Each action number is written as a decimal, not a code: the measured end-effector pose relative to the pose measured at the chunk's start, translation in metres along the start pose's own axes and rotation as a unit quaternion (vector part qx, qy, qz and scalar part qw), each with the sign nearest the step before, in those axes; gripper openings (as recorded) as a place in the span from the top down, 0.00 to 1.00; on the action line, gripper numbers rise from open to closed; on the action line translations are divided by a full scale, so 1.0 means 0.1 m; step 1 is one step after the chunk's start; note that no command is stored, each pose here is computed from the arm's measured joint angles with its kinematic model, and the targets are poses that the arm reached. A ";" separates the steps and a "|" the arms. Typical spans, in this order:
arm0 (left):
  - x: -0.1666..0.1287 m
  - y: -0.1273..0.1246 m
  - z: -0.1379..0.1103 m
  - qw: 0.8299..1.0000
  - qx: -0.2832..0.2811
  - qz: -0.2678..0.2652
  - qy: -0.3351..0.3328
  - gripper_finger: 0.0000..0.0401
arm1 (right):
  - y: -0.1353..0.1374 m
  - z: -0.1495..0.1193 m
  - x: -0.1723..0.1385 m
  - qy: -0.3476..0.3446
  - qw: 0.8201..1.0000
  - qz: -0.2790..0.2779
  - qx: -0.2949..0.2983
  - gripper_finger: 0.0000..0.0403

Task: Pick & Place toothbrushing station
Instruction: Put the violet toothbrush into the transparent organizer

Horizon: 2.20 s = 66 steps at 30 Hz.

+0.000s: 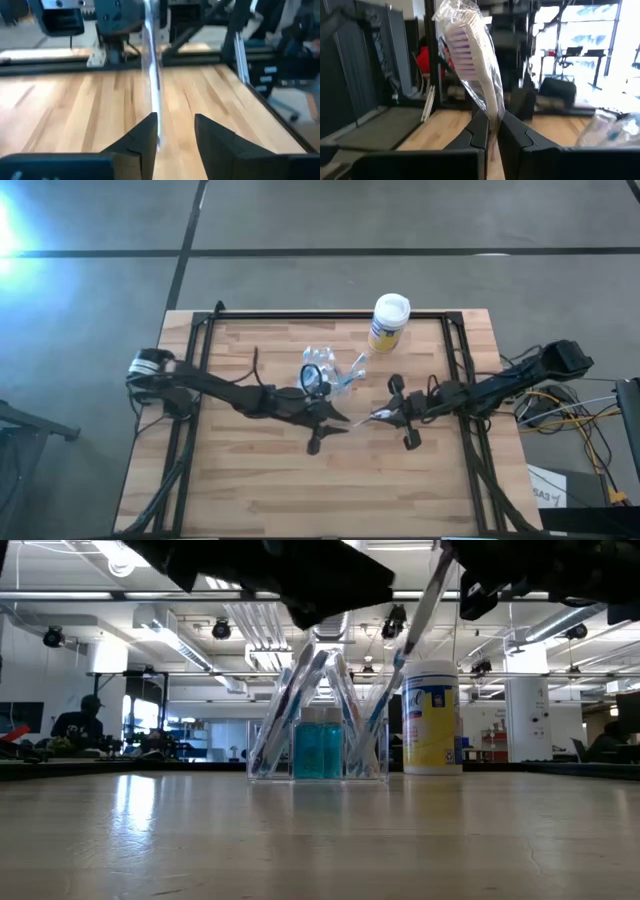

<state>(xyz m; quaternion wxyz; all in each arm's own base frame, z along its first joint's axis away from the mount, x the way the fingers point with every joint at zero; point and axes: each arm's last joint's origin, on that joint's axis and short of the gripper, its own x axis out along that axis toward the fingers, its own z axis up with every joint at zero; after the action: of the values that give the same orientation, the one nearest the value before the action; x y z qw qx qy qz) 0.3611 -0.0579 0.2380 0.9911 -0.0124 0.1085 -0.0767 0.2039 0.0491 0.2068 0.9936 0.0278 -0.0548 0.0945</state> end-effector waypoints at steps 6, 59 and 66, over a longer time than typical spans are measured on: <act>-0.49 -0.06 0.17 0.999 -0.007 0.015 0.043 0.67 | -0.01 0.03 -0.13 0.052 0.999 -0.004 -0.006 0.96; -2.29 0.05 -1.02 0.963 -0.132 0.168 -0.162 0.98 | -0.13 0.05 -1.04 0.066 0.996 -0.049 0.030 0.97; -2.30 0.06 -1.02 0.959 -0.128 0.193 -0.163 0.97 | -0.15 0.03 -1.03 0.043 0.995 -0.077 0.053 0.97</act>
<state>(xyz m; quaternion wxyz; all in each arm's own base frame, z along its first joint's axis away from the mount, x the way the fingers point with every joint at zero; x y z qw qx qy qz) 0.1181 -0.0169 0.1871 0.9813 -0.1309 -0.0456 0.1333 0.1061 0.0154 0.1976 0.9965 0.0808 -0.0043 0.0217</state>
